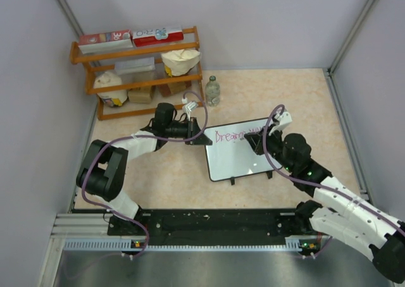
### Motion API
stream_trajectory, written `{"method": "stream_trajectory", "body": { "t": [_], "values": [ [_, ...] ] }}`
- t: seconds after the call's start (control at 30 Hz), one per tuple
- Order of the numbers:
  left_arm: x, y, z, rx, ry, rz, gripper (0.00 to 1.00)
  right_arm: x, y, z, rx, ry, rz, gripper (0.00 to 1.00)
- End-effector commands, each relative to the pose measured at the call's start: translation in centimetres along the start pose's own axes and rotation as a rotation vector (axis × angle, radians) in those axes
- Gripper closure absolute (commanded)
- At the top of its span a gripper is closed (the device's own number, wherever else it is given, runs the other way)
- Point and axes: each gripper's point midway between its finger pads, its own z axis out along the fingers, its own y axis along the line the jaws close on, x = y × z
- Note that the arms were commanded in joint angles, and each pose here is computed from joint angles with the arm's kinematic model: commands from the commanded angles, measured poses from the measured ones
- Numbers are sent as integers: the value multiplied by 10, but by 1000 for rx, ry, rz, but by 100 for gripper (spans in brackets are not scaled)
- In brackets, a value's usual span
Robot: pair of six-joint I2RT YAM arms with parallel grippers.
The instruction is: Write a sentence on the whiteboard
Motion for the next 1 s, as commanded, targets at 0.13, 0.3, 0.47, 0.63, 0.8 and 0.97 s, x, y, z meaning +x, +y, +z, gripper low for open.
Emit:
{"method": "stream_trajectory", "body": {
  "t": [0.13, 0.3, 0.47, 0.63, 0.8, 0.97],
  "values": [
    [-14, 28, -4, -161, -71, 21, 100, -23, 29, 9, -71, -116, -18, 100],
    [-14, 28, -3, -155, -68, 21, 100, -14, 43, 19, -77, -90, -32, 100],
    [-13, 28, -3, -155, -67, 22, 100, -9, 53, 27, -71, -74, -48, 100],
    [-13, 28, -2, -152, -63, 21, 100, -4, 50, 31, -50, -66, -49, 100],
    [-13, 28, -2, -147, -60, 18, 100, -4, 47, 30, -35, -68, -51, 100],
    [-13, 28, -2, -147, -61, 21, 100, -6, 45, 30, -23, -76, -46, 100]
  ]
}}
